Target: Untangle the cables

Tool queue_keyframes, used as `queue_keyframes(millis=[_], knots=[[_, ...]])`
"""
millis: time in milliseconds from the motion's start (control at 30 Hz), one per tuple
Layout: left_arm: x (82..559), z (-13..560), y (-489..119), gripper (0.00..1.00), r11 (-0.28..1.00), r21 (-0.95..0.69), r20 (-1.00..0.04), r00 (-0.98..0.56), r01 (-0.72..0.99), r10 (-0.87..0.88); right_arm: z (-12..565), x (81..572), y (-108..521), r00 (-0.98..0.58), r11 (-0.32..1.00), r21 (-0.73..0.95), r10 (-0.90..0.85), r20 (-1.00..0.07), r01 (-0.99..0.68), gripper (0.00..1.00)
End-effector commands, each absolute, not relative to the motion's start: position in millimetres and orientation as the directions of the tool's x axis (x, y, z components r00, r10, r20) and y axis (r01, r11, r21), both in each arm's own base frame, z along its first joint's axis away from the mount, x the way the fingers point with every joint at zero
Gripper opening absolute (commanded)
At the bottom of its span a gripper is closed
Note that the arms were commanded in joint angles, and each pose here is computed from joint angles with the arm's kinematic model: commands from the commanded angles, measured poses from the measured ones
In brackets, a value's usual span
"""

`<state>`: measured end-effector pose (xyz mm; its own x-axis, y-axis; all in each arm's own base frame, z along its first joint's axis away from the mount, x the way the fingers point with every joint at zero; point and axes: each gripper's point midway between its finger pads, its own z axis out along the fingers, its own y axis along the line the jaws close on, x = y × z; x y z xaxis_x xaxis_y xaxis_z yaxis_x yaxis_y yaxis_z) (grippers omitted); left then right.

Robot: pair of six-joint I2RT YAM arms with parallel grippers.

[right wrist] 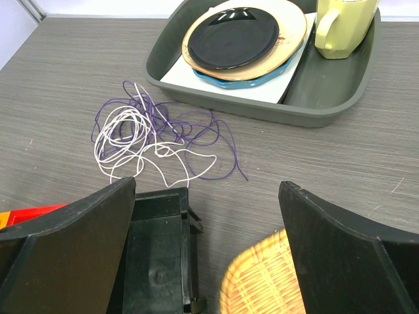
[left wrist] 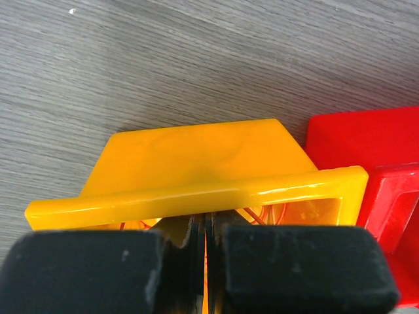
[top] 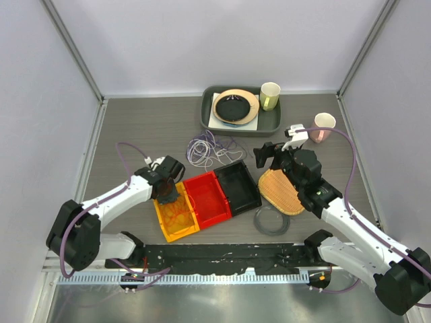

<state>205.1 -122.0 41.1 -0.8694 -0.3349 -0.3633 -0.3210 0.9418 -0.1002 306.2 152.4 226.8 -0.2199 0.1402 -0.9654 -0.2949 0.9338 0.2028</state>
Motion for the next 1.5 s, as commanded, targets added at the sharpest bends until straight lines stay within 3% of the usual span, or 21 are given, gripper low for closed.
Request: queue_keyframes(millis=[0, 133, 200, 267, 333, 600, 967, 1000, 1167, 1467], knots=[[217, 49, -125, 0.0, 0.939, -0.115, -0.42, -0.84, -0.325, -0.342, 247, 308, 152, -0.149, 0.931, 0.206, 0.168, -0.975, -0.3, 0.96], [217, 65, -130, 0.02, 0.94, -0.148, -0.44, -0.83, -0.309, -0.342, 248, 308, 152, -0.147, 0.93, 0.207, 0.169, -0.975, -0.304, 0.96], [214, 73, -132, 0.12, 0.94, -0.157, -0.441, -0.83, -0.304, -0.342, 248, 308, 153, -0.147, 0.929, 0.204, 0.166, -0.975, -0.308, 0.96], [214, 84, -135, 0.28, 0.936, -0.184, -0.458, -0.817, -0.3, -0.352, 248, 308, 152, -0.148, 0.929, 0.207, 0.169, -0.975, -0.306, 0.96], [212, 90, -132, 0.36, 0.934, -0.184, -0.469, -0.808, -0.306, -0.357, 248, 308, 153, -0.145, 0.927, 0.21, 0.172, -0.974, -0.311, 0.96], [205, 117, -130, 0.48, 0.934, -0.209, -0.497, -0.791, -0.29, -0.357, 250, 306, 158, -0.15, 0.918, 0.214, 0.172, -0.974, -0.335, 0.96], [213, 180, -116, 0.91, 0.928, -0.261, -0.618, -0.692, -0.267, -0.373, 250, 304, 175, -0.173, 0.884, 0.217, 0.158, -0.972, -0.414, 0.96], [215, 186, -116, 0.99, 0.926, -0.271, -0.63, -0.68, -0.261, -0.376, 249, 305, 181, -0.178, 0.873, 0.214, 0.149, -0.973, -0.439, 0.96], [240, 208, -124, 1.0, 0.915, -0.338, -0.709, -0.58, -0.223, -0.403, 239, 307, 221, -0.224, 0.795, 0.197, 0.079, -0.971, -0.574, 0.97], [288, 198, -149, 1.0, 0.926, -0.316, -0.718, -0.586, -0.206, -0.375, 202, 380, 263, -0.344, 0.826, 0.135, -0.075, -0.936, -0.548, 0.95]])
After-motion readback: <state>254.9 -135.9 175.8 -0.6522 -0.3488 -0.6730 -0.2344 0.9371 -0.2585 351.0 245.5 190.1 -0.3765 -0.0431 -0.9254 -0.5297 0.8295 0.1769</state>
